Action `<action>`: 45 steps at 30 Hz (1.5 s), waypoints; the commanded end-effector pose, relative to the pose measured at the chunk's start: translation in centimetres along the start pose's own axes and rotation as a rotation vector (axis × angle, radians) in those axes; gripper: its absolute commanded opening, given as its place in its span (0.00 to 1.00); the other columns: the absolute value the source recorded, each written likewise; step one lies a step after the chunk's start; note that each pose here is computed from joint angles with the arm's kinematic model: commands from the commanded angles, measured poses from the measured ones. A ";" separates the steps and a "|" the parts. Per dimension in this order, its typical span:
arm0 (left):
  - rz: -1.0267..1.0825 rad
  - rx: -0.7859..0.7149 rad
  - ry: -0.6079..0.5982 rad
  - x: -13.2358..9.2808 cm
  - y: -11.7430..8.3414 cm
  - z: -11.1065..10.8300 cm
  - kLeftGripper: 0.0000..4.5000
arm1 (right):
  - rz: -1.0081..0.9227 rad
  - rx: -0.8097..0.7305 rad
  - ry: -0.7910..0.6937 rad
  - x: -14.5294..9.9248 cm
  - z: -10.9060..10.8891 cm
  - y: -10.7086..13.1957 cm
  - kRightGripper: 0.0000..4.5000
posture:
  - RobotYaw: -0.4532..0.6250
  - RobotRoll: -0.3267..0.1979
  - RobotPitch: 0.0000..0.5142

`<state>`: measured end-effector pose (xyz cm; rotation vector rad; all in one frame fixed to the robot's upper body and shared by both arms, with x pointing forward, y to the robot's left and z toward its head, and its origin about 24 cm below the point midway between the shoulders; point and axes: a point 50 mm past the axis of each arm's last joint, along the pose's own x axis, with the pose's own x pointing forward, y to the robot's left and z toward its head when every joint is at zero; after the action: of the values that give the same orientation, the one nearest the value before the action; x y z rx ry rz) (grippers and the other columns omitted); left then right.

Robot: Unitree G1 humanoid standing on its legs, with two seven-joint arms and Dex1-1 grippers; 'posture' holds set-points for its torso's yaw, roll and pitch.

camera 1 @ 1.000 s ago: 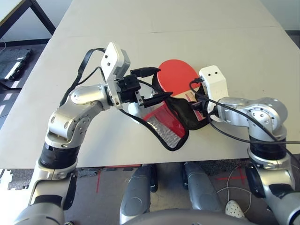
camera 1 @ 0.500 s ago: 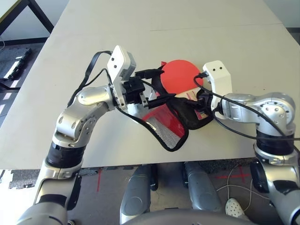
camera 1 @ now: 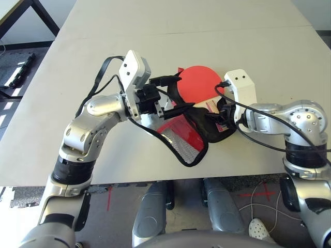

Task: Store the ping-pong paddle in its case and zip it.

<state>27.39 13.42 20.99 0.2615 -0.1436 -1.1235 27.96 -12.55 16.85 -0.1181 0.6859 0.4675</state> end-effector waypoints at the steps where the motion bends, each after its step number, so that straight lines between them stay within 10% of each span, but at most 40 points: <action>1: -0.012 -0.002 0.009 0.1 -0.4 -0.2 1.00 | 0.007 -0.059 0.041 -0.2 -0.7 0.3 0.28 | 0.36 0.62 0.50; 17: -0.013 -0.001 0.015 0.1 -0.4 -0.4 1.00 | 0.044 -0.057 0.012 -0.6 -0.4 0.4 0.25 | 0.36 0.62 0.49; 27: -0.020 -0.007 0.014 0.3 -0.4 -0.6 1.00 | 0.093 -0.092 -0.033 -3.2 -0.3 -0.6 1.00 | 0.34 0.62 0.49; 35: 0.016 0.016 -0.013 -1.1 0.7 1.1 1.00 | 0.094 -0.205 -0.081 -7.6 0.7 -3.7 1.00 | 0.34 0.62 0.49; 45: 0.073 0.131 0.193 -8.9 2.8 5.7 1.00 | 0.293 -0.512 -0.188 -8.0 0.3 -7.5 1.00 | 0.44 0.62 0.47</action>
<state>25.07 20.79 27.25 0.4798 -0.0847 -1.0172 25.98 -21.97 22.22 -0.4219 0.3876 0.8776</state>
